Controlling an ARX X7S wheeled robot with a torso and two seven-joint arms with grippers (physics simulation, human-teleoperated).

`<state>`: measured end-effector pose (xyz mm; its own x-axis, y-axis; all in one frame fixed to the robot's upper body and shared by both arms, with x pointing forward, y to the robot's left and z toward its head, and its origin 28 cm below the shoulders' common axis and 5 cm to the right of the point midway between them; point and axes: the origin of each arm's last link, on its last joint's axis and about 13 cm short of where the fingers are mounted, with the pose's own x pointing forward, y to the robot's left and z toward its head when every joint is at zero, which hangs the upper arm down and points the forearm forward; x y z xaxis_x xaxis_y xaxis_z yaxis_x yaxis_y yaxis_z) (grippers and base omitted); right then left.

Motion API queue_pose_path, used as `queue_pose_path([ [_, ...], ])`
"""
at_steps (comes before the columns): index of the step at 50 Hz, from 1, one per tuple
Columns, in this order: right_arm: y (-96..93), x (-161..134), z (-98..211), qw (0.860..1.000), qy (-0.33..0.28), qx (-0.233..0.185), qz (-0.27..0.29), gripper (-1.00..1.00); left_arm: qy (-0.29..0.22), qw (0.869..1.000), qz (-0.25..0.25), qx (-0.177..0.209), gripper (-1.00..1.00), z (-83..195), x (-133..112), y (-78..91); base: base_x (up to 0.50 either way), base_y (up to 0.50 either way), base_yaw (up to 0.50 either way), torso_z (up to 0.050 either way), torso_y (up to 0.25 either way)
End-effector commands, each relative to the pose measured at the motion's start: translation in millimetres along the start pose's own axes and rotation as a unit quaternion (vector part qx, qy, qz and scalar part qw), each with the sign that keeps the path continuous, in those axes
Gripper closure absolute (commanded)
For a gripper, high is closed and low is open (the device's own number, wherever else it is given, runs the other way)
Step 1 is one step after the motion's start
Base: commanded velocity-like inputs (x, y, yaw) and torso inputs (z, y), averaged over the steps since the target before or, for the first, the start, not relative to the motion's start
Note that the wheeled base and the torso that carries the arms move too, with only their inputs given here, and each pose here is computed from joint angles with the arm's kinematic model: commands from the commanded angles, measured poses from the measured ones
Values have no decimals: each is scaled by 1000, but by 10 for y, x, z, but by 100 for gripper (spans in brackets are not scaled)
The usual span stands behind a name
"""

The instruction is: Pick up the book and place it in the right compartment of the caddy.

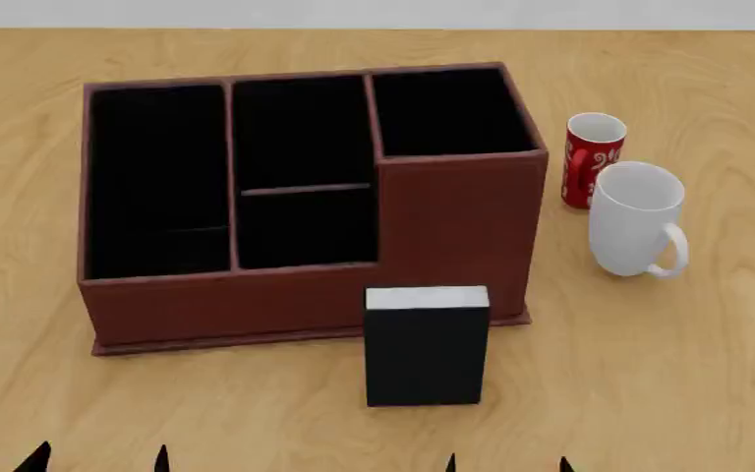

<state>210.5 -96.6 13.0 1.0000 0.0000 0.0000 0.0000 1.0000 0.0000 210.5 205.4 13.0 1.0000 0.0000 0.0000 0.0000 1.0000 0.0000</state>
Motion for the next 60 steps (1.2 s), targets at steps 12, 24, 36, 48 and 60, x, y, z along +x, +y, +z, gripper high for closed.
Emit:
queue_pose_path([
  [12,-10,-25,38,1000,0,1,2,-100,4,1000,4,-4,-100,23,8,10,0,0,0,0,0],
  [24,-67,29,460,998,-56,-14,-3,-100,-55,998,-5,-30,-100,492,90,23,0,0,0,0,0],
  [36,-117,172,1162,991,-137,-9,3,-100,-136,987,-39,-69,-100,1314,365,20,0,0,0,0,0],
  [48,-173,220,1693,984,-178,-17,11,-100,-185,980,-32,-70,-100,1972,338,105,0,0,0,0,0],
  [60,-273,117,2196,980,-196,-41,-8,-100,-211,976,-13,-45,-100,2427,198,154,0,0,0,0,0],
])
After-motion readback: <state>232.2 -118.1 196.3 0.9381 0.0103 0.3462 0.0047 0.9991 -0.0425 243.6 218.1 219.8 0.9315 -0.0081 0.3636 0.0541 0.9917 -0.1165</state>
